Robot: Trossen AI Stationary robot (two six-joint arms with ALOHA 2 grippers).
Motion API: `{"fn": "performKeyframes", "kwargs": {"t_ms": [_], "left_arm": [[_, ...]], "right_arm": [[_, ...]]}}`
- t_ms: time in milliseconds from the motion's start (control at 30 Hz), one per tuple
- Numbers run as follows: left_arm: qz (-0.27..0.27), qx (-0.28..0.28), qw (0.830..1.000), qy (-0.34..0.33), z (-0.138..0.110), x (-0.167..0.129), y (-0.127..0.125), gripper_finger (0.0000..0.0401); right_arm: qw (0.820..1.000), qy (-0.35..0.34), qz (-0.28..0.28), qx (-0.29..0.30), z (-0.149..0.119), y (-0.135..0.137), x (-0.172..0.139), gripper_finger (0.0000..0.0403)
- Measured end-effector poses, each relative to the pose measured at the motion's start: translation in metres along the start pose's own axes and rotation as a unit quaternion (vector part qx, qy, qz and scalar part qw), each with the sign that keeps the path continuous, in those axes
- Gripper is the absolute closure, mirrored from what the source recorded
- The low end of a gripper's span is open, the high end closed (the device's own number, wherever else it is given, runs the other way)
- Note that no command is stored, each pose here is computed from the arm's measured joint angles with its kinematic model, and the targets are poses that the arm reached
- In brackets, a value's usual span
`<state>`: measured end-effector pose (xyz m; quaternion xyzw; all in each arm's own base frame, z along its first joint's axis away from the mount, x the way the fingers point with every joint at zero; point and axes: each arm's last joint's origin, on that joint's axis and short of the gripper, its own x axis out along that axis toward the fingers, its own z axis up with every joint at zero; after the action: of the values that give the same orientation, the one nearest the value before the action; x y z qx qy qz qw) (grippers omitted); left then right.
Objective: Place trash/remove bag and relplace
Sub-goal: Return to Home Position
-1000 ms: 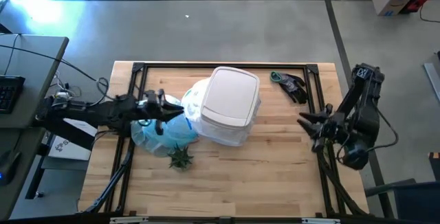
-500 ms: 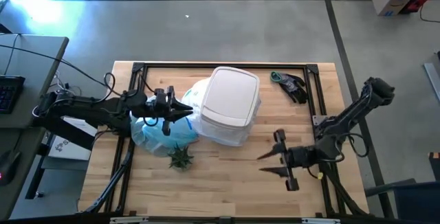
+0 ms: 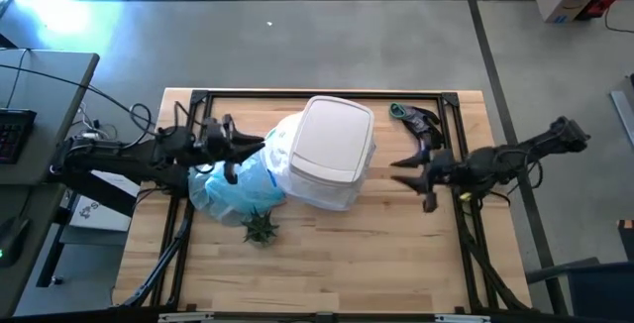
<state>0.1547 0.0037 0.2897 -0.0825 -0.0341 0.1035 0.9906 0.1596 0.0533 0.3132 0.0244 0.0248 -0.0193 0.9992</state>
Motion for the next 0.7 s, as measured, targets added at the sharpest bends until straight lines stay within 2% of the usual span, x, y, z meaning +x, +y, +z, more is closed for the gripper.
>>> {"fn": "performKeyframes", "kwargs": {"t_ms": [100, 233, 333, 467, 567, 700], "left_arm": [[-0.003, 0.030, 1.000, -0.002, 0.002, -0.006, 0.001, 0.0353], [0.000, 0.083, 0.996, 0.028, -0.003, -0.010, 0.003, 0.0353], [-0.003, 0.090, 0.996, 0.006, -0.001, -0.014, 0.003, 0.0353], [0.004, 0.096, 0.995, -0.004, -0.008, -0.019, 0.007, 0.0353], [0.017, 0.075, 0.997, -0.007, -0.024, -0.023, 0.015, 0.0353], [0.005, 0.043, 0.998, -0.054, -0.040, -0.028, 0.022, 0.0353]], "right_arm": [[0.998, -0.063, -0.007, 0.016, -0.019, -0.016, -0.016, 0.0275], [0.990, -0.134, 0.021, 0.032, -0.054, -0.029, -0.029, 0.0275], [0.982, -0.179, 0.032, 0.048, -0.072, -0.037, -0.036, 0.0275], [0.982, -0.181, 0.018, 0.045, -0.094, -0.044, -0.037, 0.0275], [0.983, -0.176, 0.018, 0.044, -0.100, -0.046, -0.036, 0.0275], [0.984, -0.171, 0.015, 0.040, -0.101, -0.047, -0.036, 0.0275]]}}
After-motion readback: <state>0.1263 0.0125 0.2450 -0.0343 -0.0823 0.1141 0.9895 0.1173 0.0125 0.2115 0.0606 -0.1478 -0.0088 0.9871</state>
